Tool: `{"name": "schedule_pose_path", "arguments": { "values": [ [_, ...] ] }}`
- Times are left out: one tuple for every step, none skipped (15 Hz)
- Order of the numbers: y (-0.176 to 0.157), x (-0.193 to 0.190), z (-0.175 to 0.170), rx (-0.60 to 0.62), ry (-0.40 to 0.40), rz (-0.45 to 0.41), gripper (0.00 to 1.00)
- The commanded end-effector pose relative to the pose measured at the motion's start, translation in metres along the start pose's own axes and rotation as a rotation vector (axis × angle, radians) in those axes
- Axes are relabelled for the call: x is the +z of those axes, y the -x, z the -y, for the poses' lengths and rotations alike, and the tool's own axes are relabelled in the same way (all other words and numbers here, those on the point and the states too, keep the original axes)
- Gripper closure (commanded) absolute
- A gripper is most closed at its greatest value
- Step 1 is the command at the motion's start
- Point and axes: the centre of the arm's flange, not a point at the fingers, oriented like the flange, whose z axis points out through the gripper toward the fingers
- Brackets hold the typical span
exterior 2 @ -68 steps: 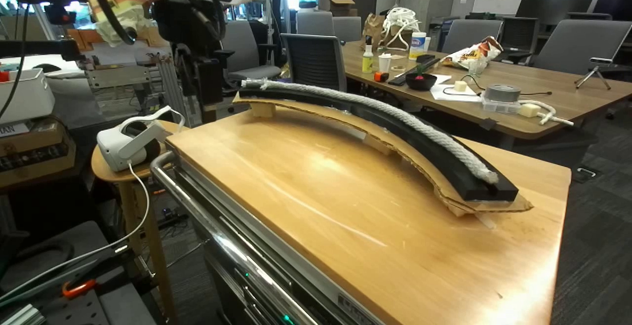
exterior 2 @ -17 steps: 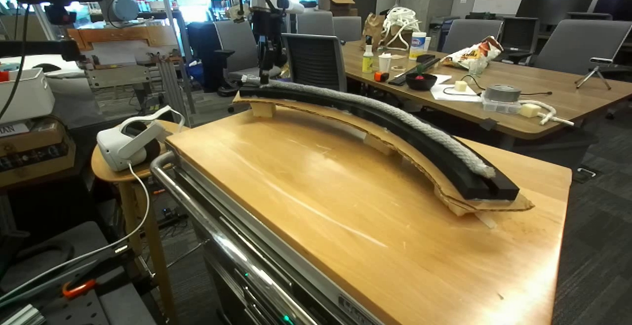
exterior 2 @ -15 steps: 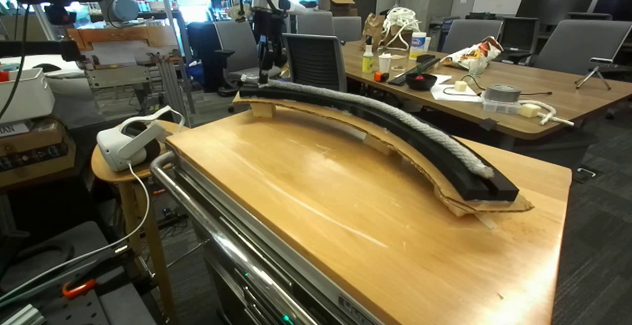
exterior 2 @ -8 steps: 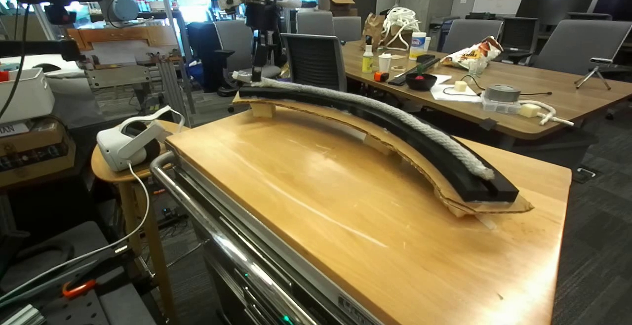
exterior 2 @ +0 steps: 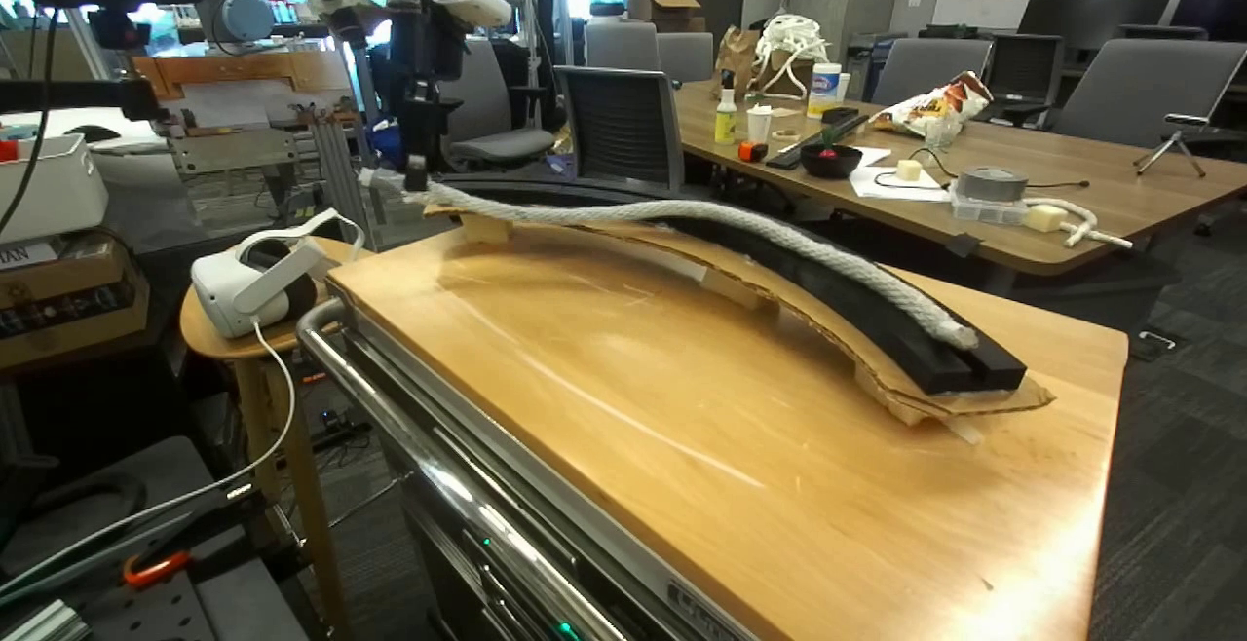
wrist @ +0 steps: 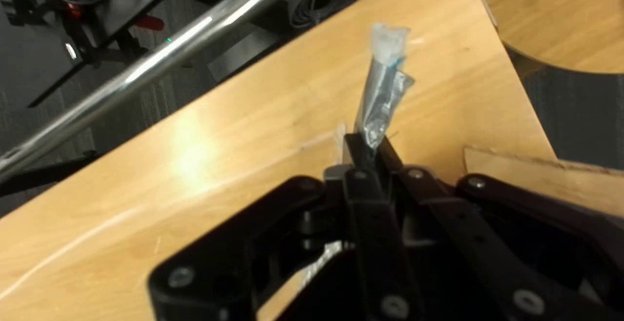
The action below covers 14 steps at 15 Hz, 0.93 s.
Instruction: Take the white rope off the black metallic rail
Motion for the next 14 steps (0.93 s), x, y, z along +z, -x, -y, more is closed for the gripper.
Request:
{"name": "schedule_pose_path", "arguments": {
  "values": [
    [0.033,0.050,-0.018,0.087,0.029,-0.024,0.96],
    [0.035,0.059,-0.023,0.128,0.028,-0.042,0.96],
    [0.037,0.069,-0.026,0.166,0.016,-0.064,0.96],
    [0.038,0.076,-0.027,0.205,-0.014,-0.101,0.96],
    [0.037,0.082,-0.028,0.233,-0.035,-0.126,0.96],
    [0.037,0.089,-0.028,0.262,-0.069,-0.148,0.96],
    [0.038,0.093,-0.029,0.293,-0.102,-0.168,0.96],
    [0.037,0.097,-0.029,0.320,-0.140,-0.184,0.96],
    [0.037,0.100,-0.028,0.349,-0.175,-0.203,0.96],
    [0.036,0.103,-0.026,0.376,-0.214,-0.218,0.96],
    [0.035,0.105,-0.025,0.401,-0.249,-0.239,0.96],
    [0.034,0.104,-0.023,0.425,-0.284,-0.262,0.96],
    [0.033,0.104,-0.021,0.446,-0.318,-0.289,0.96],
    [0.032,0.104,-0.019,0.465,-0.352,-0.320,0.96]
  ]
}}
